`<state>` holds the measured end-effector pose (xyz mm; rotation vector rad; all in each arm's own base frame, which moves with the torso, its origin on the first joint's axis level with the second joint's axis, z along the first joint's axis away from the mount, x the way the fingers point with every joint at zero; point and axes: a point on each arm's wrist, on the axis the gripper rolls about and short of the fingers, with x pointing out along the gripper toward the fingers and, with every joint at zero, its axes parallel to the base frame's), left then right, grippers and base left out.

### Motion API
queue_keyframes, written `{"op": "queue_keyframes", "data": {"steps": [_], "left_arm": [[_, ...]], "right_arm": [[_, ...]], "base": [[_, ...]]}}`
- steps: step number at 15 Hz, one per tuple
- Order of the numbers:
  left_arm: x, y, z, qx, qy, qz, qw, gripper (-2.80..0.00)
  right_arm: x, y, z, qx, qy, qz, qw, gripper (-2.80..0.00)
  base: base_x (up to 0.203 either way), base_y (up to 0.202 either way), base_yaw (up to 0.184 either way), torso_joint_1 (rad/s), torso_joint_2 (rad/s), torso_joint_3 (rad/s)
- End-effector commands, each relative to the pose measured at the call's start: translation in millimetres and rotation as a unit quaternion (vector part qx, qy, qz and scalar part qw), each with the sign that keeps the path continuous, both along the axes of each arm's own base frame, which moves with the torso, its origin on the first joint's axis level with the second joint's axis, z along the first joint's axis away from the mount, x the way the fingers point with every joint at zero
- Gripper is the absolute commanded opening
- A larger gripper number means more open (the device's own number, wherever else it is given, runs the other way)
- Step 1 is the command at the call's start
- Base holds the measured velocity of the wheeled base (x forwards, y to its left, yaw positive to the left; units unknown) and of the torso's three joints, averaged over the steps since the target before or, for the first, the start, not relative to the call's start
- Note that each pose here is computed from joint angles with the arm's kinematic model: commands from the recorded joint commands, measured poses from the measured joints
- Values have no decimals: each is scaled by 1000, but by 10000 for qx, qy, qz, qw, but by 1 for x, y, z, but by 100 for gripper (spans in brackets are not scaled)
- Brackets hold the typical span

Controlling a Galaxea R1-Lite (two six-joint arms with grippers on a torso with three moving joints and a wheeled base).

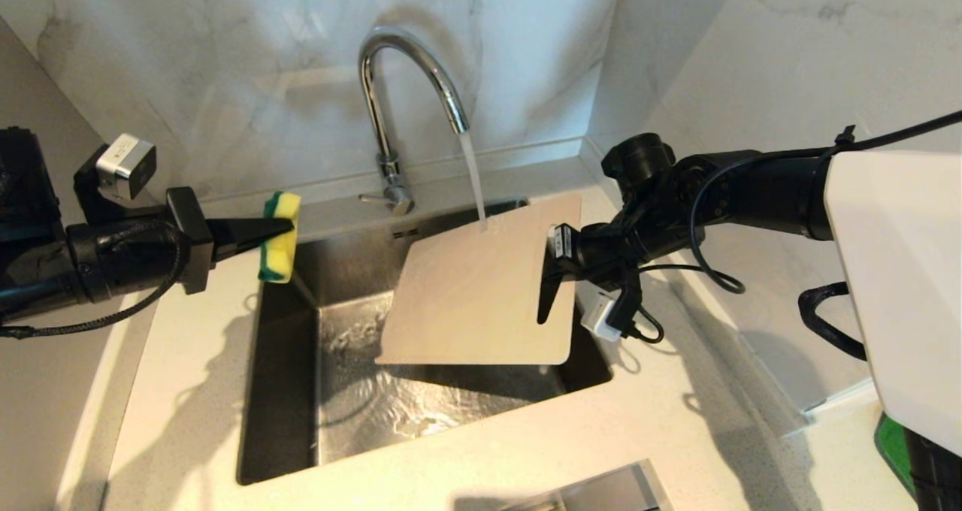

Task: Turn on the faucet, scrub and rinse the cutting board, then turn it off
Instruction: Scrub the cutting board underwater

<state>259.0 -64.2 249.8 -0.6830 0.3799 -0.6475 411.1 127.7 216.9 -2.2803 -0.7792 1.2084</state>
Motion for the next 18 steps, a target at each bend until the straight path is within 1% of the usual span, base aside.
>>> {"op": "queue_keyframes", "data": {"steps": [1, 6, 9, 12, 15, 18], "left_arm": [[1, 0, 0, -14, 11, -13, 10000, -280], [1, -1, -1, -12, 19, -21, 10000, -280], [1, 0, 0, -16, 0, -13, 10000, -280], [0, 0, 1, -21, -18, -13, 10000, -280], [0, 0, 2, -28, -26, -13, 10000, -280], [0, 0, 2, -29, -29, -13, 10000, -280]], "right_arm": [[1, 0, -1, -16, -34, 69, 10000, -280], [0, 4, -2, 13, -19, 144, 9999, -280], [-1, 12, 1, 114, -142, 263, 9995, -280], [-3, 22, 0, 150, -120, 385, 9991, -280], [-2, 30, 1, 298, -183, 372, 9987, -280], [0, 36, -5, 325, -128, 395, 9986, -280]], "base": [[0, 0, 0, 0, 0, 0], [0, 0, 0, 0, 0, 0], [0, 0, 0, 0, 0, 0], [0, 0, 0, 0, 0, 0], [0, 0, 0, 0, 0, 0], [0, 0, 0, 0, 0, 0]]}}
